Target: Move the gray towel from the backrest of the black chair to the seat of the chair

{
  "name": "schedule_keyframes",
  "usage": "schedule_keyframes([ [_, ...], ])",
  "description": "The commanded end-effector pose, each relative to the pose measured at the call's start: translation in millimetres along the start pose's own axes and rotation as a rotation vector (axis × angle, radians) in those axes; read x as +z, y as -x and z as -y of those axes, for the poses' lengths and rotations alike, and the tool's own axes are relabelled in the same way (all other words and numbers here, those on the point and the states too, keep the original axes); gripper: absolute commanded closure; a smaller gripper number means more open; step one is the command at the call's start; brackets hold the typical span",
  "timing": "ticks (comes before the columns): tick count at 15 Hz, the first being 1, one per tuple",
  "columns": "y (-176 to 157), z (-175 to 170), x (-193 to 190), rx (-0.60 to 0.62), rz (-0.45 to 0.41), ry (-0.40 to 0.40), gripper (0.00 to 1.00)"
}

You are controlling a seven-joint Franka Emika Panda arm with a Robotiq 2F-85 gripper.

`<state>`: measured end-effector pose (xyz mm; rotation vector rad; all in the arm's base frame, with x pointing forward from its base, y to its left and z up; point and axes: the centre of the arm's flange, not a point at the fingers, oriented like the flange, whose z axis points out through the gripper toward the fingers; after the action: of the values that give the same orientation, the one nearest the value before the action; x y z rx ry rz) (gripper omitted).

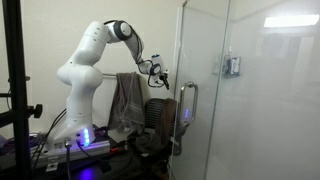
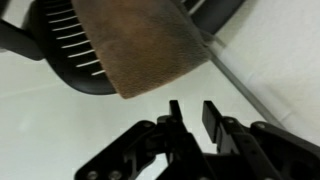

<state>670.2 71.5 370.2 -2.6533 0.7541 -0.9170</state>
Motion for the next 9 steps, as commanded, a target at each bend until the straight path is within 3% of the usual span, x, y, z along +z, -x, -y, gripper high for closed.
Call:
schedule_keyframes([
  [1,26.6,-22.4,41.8,-0.047,0.071,0.186,0.38],
  [4,48.5,-22.5,73.3,-0.101,0.176,0.208,0.18],
  [6,63.6,-9.7,85.2,-0.142,0.219,0.175,0.05],
  [9,77.0,16.1,95.9,-0.235,0.164,0.092,0.0],
])
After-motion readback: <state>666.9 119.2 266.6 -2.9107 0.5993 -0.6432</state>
